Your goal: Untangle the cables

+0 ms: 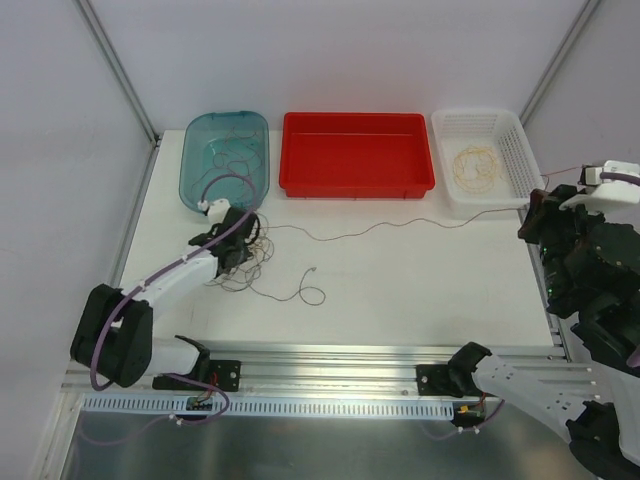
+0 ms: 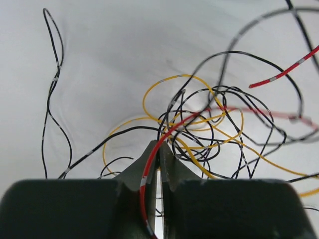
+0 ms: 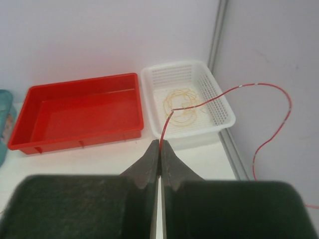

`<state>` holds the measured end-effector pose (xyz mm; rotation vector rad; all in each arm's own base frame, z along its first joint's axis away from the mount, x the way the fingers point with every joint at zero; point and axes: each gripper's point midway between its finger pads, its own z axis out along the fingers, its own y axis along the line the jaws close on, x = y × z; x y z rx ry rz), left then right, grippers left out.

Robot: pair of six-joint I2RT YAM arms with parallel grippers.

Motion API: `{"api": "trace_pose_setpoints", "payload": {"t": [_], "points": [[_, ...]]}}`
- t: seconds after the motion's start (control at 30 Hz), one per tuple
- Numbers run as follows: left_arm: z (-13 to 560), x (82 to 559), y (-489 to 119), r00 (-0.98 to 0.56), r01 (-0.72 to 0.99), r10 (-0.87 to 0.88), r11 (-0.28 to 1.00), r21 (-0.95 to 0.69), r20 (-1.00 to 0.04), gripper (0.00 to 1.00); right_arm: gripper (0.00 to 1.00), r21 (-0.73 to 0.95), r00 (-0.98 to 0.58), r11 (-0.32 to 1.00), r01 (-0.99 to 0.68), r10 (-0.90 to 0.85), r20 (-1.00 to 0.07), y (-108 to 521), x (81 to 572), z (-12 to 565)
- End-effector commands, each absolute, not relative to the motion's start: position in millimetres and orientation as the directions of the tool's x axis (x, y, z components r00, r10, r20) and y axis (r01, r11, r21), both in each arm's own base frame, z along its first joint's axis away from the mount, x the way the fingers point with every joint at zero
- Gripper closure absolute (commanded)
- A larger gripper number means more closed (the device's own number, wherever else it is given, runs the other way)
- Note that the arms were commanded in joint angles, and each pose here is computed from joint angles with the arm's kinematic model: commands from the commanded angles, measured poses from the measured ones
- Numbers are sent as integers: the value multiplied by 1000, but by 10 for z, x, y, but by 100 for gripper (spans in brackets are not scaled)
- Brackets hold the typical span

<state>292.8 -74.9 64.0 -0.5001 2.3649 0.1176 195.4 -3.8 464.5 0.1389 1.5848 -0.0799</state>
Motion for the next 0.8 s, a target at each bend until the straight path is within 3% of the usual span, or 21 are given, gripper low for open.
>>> {"api": "trace_pose_setpoints", "payload": {"t": [0.0, 0.27, 0.47, 0.63, 0.77], "points": [[628, 2691, -169, -679, -489, -342, 870, 53, -650, 100, 99, -61, -105, 967, 249, -36, -994, -181, 1987, 4391], [804, 2674, -355, -684, -406, -369, 909, -91, -629, 100, 99, -52, -261, 986, 161, -8, -965, 119, 2235, 3767], [981, 2600, -689, -720, -238, -326, 945, -223, -612, 100, 99, -72, -533, 994, 87, -15, -846, 422, 2431, 2675], [1091, 2483, -827, -731, -145, -293, 949, -279, -617, 100, 96, -71, -703, 974, 217, 105, -703, 276, 2542, 1765], [1315, 2456, -837, -704, -83, -259, 955, -285, -661, 100, 77, -62, -796, 955, 291, 205, -569, 167, 2468, 1274]]}}
